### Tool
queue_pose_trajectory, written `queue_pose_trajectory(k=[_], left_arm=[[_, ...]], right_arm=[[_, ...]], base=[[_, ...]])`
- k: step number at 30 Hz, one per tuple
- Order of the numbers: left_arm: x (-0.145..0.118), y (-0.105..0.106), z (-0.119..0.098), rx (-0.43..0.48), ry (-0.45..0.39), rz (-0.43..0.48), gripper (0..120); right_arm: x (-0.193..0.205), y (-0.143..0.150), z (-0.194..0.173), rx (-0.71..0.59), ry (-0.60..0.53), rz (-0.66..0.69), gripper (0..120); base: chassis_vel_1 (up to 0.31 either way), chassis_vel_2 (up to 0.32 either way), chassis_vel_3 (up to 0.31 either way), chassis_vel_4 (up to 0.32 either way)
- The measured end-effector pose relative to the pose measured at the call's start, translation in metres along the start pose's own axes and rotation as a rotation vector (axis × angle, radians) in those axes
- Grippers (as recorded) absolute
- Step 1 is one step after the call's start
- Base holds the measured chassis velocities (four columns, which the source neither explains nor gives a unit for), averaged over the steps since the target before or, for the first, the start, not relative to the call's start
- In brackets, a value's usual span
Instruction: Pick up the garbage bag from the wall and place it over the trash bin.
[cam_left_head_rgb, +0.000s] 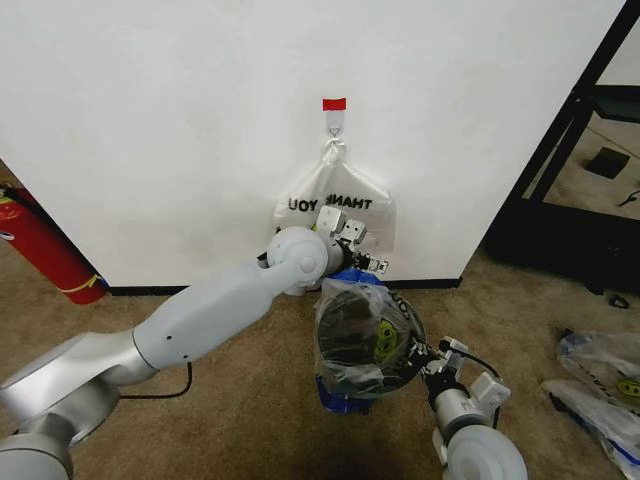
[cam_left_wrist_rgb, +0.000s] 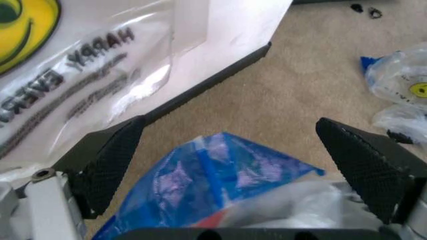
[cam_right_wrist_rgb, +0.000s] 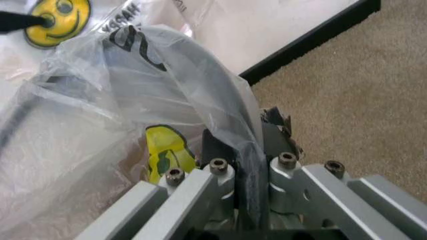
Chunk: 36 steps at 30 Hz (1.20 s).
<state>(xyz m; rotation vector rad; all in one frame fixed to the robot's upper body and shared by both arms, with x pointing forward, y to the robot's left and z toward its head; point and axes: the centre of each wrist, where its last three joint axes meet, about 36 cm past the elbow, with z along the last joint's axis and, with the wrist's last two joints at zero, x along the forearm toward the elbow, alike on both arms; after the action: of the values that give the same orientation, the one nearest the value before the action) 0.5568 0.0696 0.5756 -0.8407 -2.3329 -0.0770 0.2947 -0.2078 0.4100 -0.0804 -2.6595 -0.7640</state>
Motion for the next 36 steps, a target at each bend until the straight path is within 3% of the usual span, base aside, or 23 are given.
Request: queue_pose_trajectory(k=[9,18,22,24,28,30,36], left_arm=[[-0.017,0.013,-0.003,0.054,0.038,0.024,98],[-0.024,0.026,0.011,0.043,0.063,0.04,90],[-0.027,0.03,0.013,0.04,0.066,0.032,74],[-0.027,0.031,0.013,0.039,0.066,0.032,72],[-0.027,0.033,0.016,0.038,0.07,0.026,52],[-0.026,0.034,0.017,0.038,0.071,0.025,50],[-0.022,0.034,0.022,0.03,0.075,0.031,22]], right_arm=[[0.0,-0.001,-0.002,0.032,-0.011,-0.002,0],[0.001,-0.001,-0.005,0.039,-0.021,-0.006,0],[0.001,0.0,-0.006,0.035,-0.02,-0.009,0],[0.001,0.0,-0.006,0.035,-0.019,-0.009,0],[0.001,-0.001,-0.007,0.032,-0.02,-0.005,0],[0.001,-0.001,-0.008,0.033,-0.02,-0.005,0],[0.0,0.0,-0.009,0.032,-0.022,-0.001,0]], base=[[0.0,0.0,0.0,0.0],[0.0,0.0,0.0,0.0],[0.0,0.0,0.0,0.0],[0.0,0.0,0.0,0.0],[0.0,0.0,0.0,0.0],[0.0,0.0,0.0,0.0],[0.0,0.0,0.0,0.0]])
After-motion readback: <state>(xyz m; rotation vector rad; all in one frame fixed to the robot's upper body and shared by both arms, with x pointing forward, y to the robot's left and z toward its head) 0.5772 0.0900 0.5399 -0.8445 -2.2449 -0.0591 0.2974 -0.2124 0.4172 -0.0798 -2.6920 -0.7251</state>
